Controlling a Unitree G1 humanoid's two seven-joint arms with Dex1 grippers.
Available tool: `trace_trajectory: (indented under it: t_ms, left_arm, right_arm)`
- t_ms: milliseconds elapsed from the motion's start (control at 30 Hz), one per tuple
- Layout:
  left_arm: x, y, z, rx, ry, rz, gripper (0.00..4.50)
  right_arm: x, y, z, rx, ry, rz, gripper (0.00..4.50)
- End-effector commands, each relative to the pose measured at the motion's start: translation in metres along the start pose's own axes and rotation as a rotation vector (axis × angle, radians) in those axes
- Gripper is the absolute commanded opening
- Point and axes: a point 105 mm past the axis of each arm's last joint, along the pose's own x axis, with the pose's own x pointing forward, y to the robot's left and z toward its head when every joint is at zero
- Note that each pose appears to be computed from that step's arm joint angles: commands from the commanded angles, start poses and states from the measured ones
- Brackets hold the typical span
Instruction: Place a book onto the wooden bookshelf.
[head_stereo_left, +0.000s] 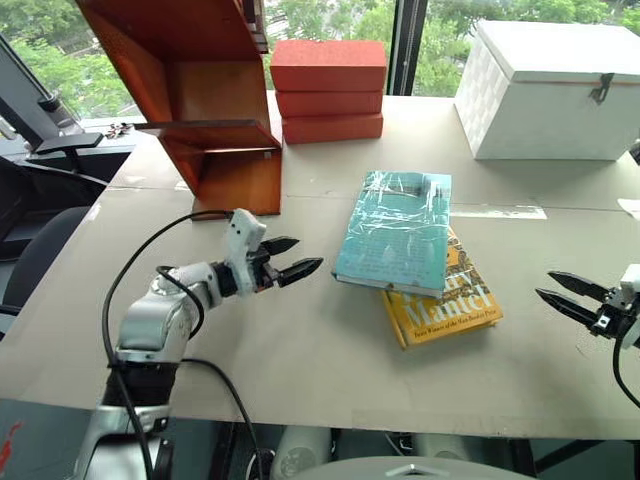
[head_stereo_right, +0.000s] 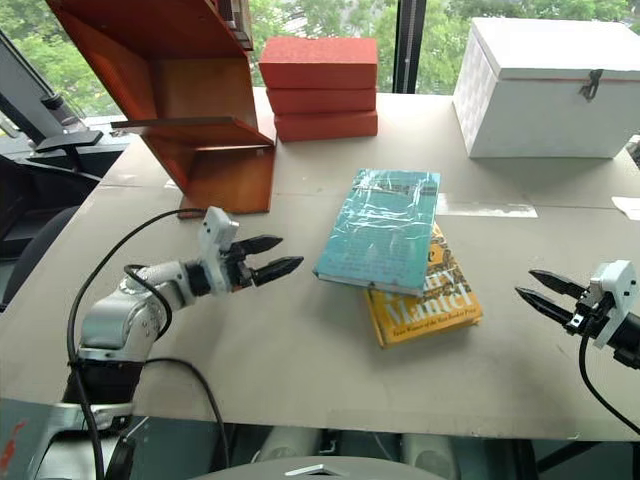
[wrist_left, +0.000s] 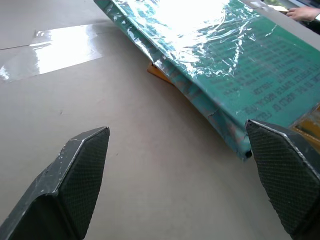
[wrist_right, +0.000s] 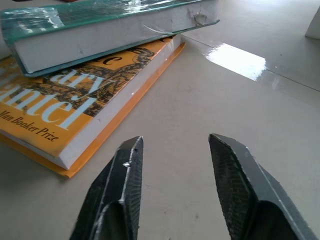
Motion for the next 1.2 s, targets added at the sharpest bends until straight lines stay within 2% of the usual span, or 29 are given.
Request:
trace_trajectory:
  t_ms: [33,233,533,567,667,700,733,900,1167,1200]
  left_arm:
    - [0.023,-0.002,0.000,-0.216,0.042,-0.119,4.50]
    - [0.056,-0.004,-0.006,-0.404,0.159,-0.201,4.50]
    - [0.076,-0.017,-0.008,-0.475,0.218,-0.291,4.50]
    - [0.077,-0.017,-0.010,-0.472,0.227,-0.291,4.50]
    - [0.079,-0.019,-0.010,-0.485,0.240,-0.308,4.50]
    - [0.080,-0.021,-0.010,-0.485,0.248,-0.318,4.50]
    - [0.081,-0.022,-0.010,-0.485,0.254,-0.324,4.50]
    - [0.088,-0.028,-0.014,-0.532,0.286,-0.359,4.50]
    - [0.095,-0.029,-0.013,-0.550,0.301,-0.364,4.50]
    - [0.095,-0.029,-0.011,-0.559,0.292,-0.369,3.95]
  right_arm:
    - [-0.006,0.014,0.034,-0.049,-0.061,0.071,0.08]
    - [-0.010,0.039,0.058,-0.042,-0.096,0.128,0.03]
    - [-0.015,0.046,0.073,-0.018,-0.111,0.076,0.03]
    - [-0.016,0.046,0.075,-0.008,-0.115,0.072,0.52]
    - [-0.019,0.046,0.079,-0.006,-0.114,0.069,1.56]
    - [-0.020,0.047,0.079,-0.003,-0.114,0.070,2.12]
    - [-0.020,0.048,0.080,0.001,-0.115,0.071,2.27]
    - [-0.018,0.054,0.086,0.007,-0.129,0.096,4.46]
    - [-0.014,0.059,0.093,-0.008,-0.149,0.110,4.46]
    - [-0.013,0.059,0.093,-0.014,-0.145,0.110,4.50]
